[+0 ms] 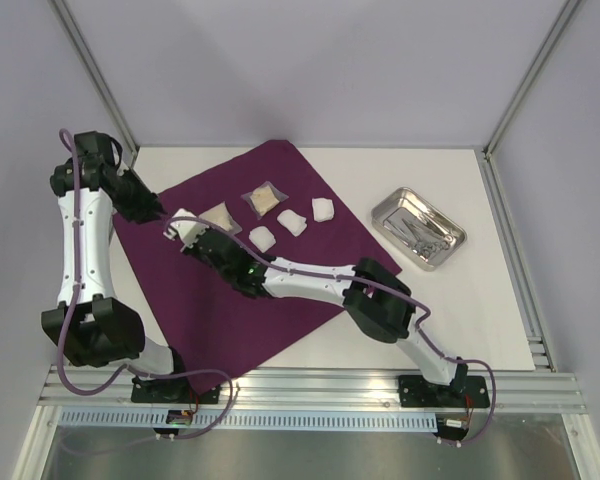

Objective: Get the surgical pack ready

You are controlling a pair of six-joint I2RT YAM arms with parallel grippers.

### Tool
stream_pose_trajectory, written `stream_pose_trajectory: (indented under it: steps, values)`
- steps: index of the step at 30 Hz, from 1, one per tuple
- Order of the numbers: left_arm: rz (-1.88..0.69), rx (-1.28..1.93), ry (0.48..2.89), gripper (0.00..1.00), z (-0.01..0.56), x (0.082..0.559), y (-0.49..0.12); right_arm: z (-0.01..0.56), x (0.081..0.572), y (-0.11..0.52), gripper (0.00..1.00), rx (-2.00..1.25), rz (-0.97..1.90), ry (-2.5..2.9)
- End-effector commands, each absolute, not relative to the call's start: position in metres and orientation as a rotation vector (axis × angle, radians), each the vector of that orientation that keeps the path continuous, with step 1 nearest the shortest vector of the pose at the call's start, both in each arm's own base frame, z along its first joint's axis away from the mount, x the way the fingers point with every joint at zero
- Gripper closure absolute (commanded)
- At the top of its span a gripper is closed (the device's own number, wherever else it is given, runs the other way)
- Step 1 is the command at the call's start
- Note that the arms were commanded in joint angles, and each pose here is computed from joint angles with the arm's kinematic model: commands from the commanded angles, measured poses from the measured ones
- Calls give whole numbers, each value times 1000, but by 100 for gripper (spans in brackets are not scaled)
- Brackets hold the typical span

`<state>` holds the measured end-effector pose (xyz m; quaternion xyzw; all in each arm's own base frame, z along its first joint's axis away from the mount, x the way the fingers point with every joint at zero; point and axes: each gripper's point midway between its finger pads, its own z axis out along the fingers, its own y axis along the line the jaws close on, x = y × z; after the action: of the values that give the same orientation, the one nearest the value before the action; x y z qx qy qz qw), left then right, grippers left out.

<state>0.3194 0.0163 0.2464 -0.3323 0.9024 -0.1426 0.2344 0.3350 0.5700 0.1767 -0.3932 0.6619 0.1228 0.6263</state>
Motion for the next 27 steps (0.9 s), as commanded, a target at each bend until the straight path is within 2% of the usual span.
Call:
stream_pose_trajectory:
  steps: [1,2,8,14,15,17,18,20,22,27]
  values:
    - [-289,-872,2402,69,268,329,35,211,341,548,100,-804,362,1552]
    - [-270,-882,2393,69,269,330,40,229,336,546,99,-815,428,1535]
    - [-250,-906,2335,69,277,338,56,228,344,480,99,-879,562,1674]
    - [-224,-841,2300,69,288,338,60,250,375,345,99,-890,539,1834]
    - [-231,-823,2299,69,289,339,59,236,391,296,100,-870,479,1939]
    - [-255,-803,2291,70,290,341,55,236,398,247,100,-838,465,2011]
    - [-273,-790,2284,70,292,343,53,223,406,199,100,-803,416,2097]
    - [-304,-746,2269,70,296,347,49,200,407,140,99,-779,314,2220]
    - [-305,-714,2252,70,300,349,49,183,413,95,100,-808,175,2278]
    - [-296,-646,2242,70,309,348,49,160,421,37,100,-699,139,2370]
